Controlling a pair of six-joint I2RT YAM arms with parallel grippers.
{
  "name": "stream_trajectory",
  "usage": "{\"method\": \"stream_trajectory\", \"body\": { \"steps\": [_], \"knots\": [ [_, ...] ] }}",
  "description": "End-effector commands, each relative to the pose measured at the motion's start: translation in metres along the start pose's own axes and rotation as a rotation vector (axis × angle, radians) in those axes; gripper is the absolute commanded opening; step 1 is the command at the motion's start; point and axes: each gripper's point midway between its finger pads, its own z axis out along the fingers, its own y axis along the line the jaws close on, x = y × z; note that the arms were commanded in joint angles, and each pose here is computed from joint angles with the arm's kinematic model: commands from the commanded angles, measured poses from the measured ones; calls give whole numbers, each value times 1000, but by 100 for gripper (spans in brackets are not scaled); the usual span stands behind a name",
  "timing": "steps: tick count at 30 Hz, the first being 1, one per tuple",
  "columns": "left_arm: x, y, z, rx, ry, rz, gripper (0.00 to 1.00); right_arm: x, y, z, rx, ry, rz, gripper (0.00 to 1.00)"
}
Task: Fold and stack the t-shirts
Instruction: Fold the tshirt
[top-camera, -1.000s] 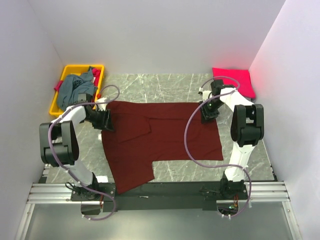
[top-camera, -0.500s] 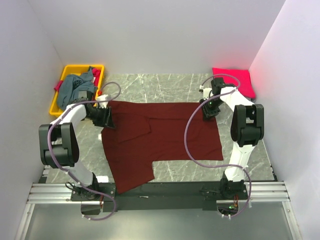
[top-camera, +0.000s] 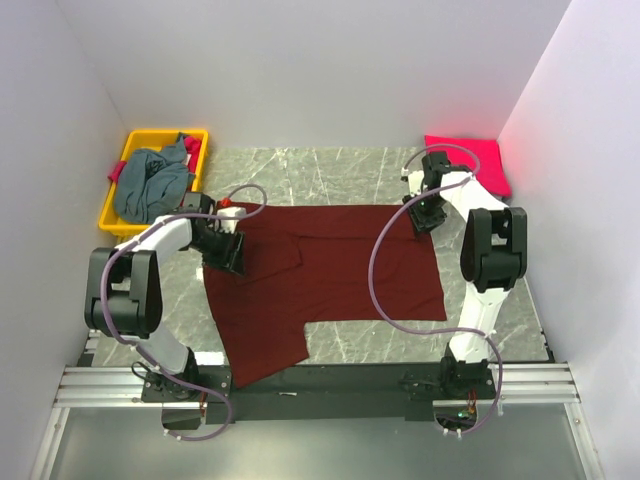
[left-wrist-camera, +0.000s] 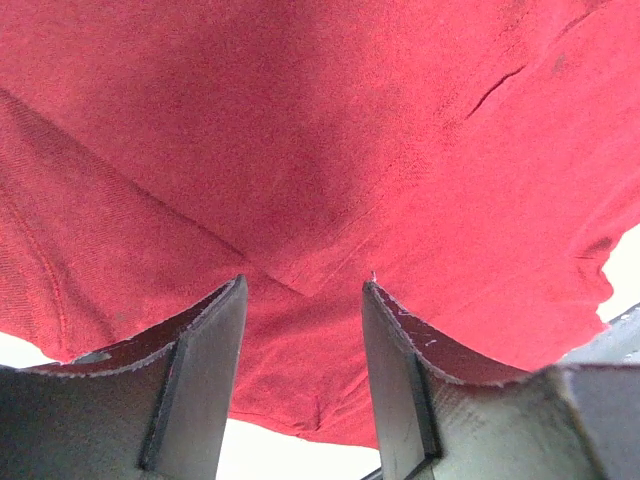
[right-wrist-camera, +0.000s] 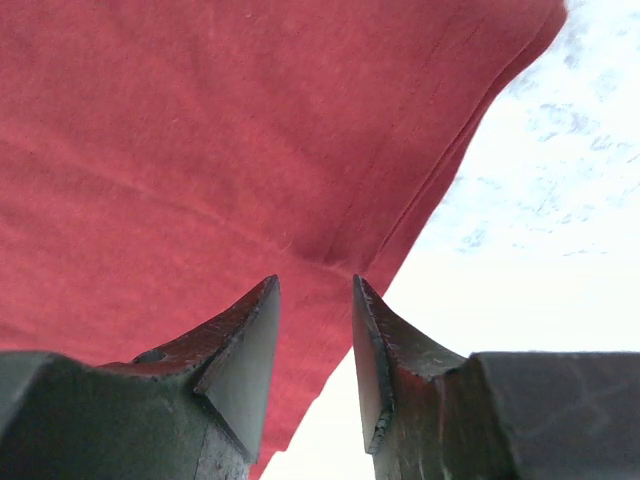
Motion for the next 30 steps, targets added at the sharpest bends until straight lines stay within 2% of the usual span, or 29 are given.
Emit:
{"method": "stream_trajectory", "body": {
  "steps": [1, 8, 15, 22, 27, 30],
  "knots": [
    [-5, 0, -6, -48, -22, 22, 56, -11, -10, 4, 49, -16, -25, 43],
    [0, 10, 1, -82, 24, 17, 54, -4, -21, 25, 91, 46, -23, 38],
    [-12, 13, -8, -84, 3, 65, 56, -16, -25, 20, 86, 26, -10, 39],
    [-73, 31, -21, -98, -121, 53, 55, -28, -27, 12, 98, -17, 5, 39],
    [-114, 42, -13, -92, -186, 35, 53, -34, -20, -15, 78, -68, 20, 40],
    [-132, 47, -7, -84, -211, 26, 53, -35, -20, -31, 88, -100, 21, 47]
  ]
}}
